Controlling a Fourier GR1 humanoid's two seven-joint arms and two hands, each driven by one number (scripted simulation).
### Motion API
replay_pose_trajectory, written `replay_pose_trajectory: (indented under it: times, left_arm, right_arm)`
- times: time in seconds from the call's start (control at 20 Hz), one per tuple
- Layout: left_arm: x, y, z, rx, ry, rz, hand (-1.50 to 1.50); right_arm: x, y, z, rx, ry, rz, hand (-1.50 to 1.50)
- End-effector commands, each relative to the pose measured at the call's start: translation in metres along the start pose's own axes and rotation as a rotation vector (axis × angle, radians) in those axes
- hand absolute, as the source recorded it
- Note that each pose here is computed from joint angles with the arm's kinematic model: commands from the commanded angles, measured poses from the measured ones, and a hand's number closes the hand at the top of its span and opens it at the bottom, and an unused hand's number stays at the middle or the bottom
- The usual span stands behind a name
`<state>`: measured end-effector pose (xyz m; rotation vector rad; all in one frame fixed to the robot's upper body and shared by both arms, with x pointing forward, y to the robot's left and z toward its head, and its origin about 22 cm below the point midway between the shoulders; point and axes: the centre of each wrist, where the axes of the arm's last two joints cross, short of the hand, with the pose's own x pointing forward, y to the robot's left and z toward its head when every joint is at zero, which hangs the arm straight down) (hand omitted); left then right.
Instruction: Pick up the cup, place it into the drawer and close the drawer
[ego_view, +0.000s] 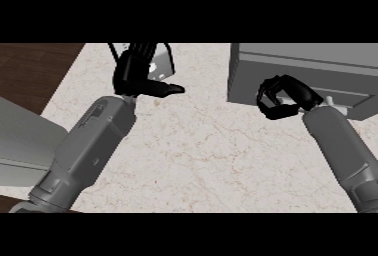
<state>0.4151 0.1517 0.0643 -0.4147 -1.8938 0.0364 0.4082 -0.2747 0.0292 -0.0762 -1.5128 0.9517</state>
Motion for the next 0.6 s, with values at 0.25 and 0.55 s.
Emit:
replay_pose_trajectory:
  times: [0.25,0.55]
  left_arm:
    - [-0.001,0.009,0.009,-0.035,0.013,0.022,-1.50]
    - [0.002,0.013,0.010,-0.041,0.001,0.035,-1.50]
  right_arm:
    - [0.045,-0.093,0.006,-0.235,0.001,0.065,1.50]
    - [0.040,-0.102,0.018,-0.226,-0.012,0.036,1.50]
